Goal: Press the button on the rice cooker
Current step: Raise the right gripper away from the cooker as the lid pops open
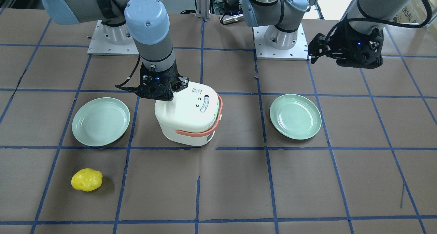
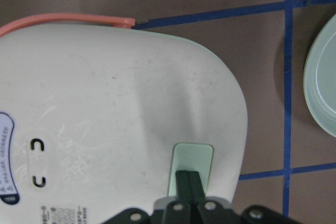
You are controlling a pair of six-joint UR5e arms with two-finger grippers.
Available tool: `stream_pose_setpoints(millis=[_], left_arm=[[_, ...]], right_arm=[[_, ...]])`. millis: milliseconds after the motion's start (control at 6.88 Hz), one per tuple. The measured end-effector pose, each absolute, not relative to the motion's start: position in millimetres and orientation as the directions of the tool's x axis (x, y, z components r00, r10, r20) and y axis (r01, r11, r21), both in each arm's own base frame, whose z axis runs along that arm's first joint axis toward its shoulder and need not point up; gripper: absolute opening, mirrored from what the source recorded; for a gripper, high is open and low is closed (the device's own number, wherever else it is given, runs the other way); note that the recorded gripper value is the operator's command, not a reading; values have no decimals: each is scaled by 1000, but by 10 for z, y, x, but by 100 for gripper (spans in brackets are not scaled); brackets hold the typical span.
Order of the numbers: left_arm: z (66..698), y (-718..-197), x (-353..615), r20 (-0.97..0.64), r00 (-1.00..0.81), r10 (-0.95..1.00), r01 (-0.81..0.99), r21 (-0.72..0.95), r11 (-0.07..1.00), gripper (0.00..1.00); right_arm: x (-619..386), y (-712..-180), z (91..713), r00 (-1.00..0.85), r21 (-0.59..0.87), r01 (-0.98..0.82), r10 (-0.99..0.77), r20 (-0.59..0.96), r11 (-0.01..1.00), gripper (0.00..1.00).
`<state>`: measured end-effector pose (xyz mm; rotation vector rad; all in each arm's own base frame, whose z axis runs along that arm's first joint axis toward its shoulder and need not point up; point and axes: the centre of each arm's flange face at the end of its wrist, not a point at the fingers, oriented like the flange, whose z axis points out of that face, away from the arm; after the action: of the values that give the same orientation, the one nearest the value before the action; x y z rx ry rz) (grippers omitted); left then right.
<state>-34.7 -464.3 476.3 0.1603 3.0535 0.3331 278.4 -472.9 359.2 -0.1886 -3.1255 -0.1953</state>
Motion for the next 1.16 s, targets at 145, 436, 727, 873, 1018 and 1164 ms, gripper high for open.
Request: stream_pose_setpoints(millis=[145, 436, 727, 873, 1018, 1164], left_arm=[[4763, -4643, -347, -54, -992, 110, 96, 218, 971, 100], [4763, -4643, -347, -54, -992, 110, 96, 218, 971, 100], [4765, -4641, -347, -54, -992, 110, 96, 218, 971, 100], [4765, -4641, -347, -54, -992, 111, 96, 218, 971, 100], [4765, -4642, -347, -54, -992, 110, 96, 218, 971, 100], [4764, -4643, -347, -54, -992, 110, 96, 218, 971, 100]], right_arm=[[2784, -4729, 3573, -993, 117, 120, 119, 9, 986, 10], [2784, -4735, 3575, -993, 111, 121, 121, 8, 986, 20], [2774, -4760, 3819, -990, 76, 144, 144, 4, 987, 80], [2755, -4804, 4154, -989, 18, 148, 148, -1, 989, 94], [2669, -4918, 4533, -991, -46, 136, 136, 14, 990, 97], [2478, -5062, 4793, -993, -76, 105, 108, 43, 992, 99]])
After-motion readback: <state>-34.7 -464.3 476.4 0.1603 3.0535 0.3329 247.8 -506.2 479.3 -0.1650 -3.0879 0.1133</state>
